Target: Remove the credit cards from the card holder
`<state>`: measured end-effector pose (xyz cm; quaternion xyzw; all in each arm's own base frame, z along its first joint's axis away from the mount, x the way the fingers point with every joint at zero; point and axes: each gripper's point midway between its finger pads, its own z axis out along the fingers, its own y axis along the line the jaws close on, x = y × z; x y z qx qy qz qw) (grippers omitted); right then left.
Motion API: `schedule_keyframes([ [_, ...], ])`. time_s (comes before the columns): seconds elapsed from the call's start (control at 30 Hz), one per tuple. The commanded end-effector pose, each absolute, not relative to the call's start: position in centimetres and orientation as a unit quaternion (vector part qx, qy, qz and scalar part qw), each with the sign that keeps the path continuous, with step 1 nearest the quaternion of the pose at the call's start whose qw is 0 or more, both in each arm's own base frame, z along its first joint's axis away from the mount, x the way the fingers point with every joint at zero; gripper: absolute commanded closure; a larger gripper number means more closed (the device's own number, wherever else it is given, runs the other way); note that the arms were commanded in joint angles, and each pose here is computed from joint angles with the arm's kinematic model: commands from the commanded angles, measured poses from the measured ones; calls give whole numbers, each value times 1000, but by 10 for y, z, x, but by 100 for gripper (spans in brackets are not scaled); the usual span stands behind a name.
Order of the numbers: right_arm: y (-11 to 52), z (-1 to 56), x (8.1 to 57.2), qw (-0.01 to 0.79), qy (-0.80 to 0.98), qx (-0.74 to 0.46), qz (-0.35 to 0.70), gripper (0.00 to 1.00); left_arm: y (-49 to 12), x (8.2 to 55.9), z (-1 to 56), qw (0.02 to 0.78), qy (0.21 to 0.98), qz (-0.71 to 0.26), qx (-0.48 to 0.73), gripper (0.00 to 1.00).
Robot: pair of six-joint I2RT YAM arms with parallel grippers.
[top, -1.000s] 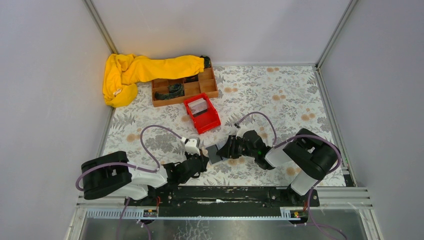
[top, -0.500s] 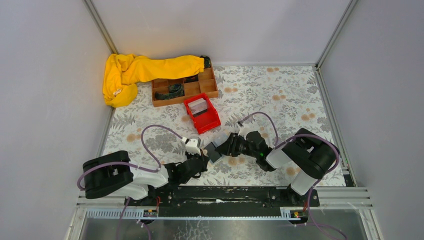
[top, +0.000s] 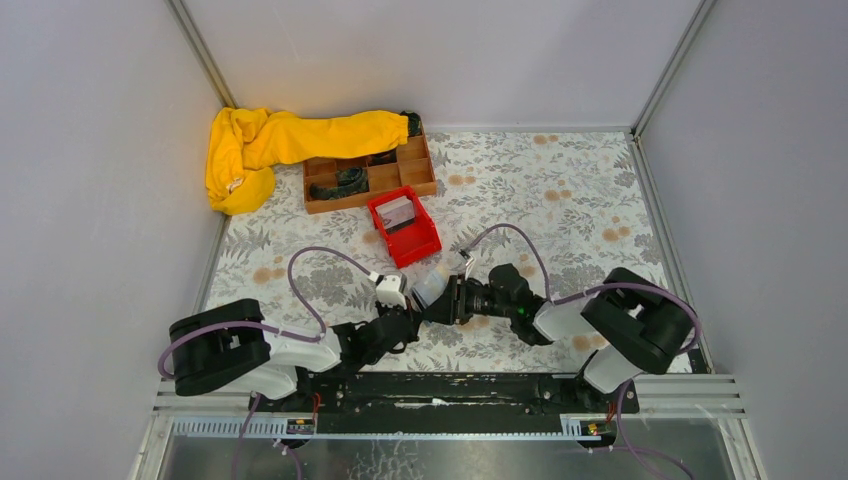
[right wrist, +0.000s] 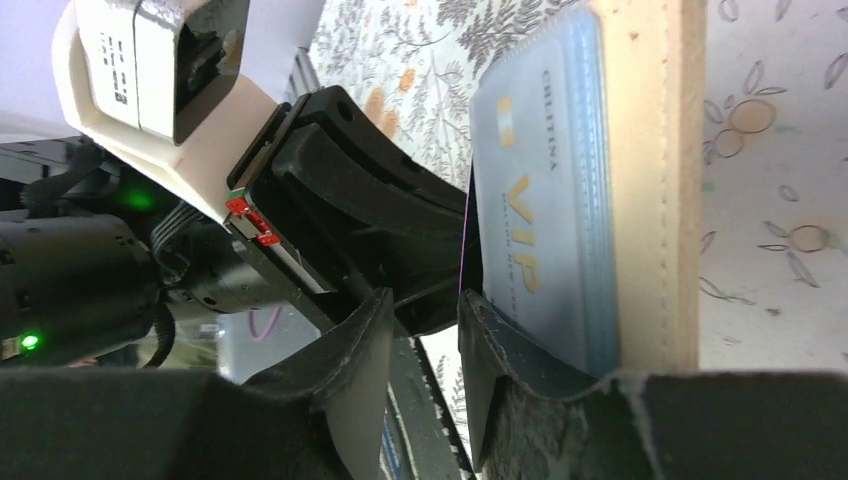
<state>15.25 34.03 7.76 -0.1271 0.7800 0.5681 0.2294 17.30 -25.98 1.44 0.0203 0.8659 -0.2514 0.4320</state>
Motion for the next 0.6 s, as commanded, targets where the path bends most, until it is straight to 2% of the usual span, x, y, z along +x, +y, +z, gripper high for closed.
schedule_keyframes([
  [0.0, 315, 32, 150, 223, 847, -147, 460, 62, -267, 170, 16, 423, 868, -257, 32, 100],
  [0.3, 300, 31, 165, 254, 868, -175, 388, 61, -267, 172, 16, 423, 869, -254, 30, 100],
  [0.57, 309, 33, 161, 245, 857, -182, 414, 61, -272, 173, 15, 422, 870, -254, 33, 100],
])
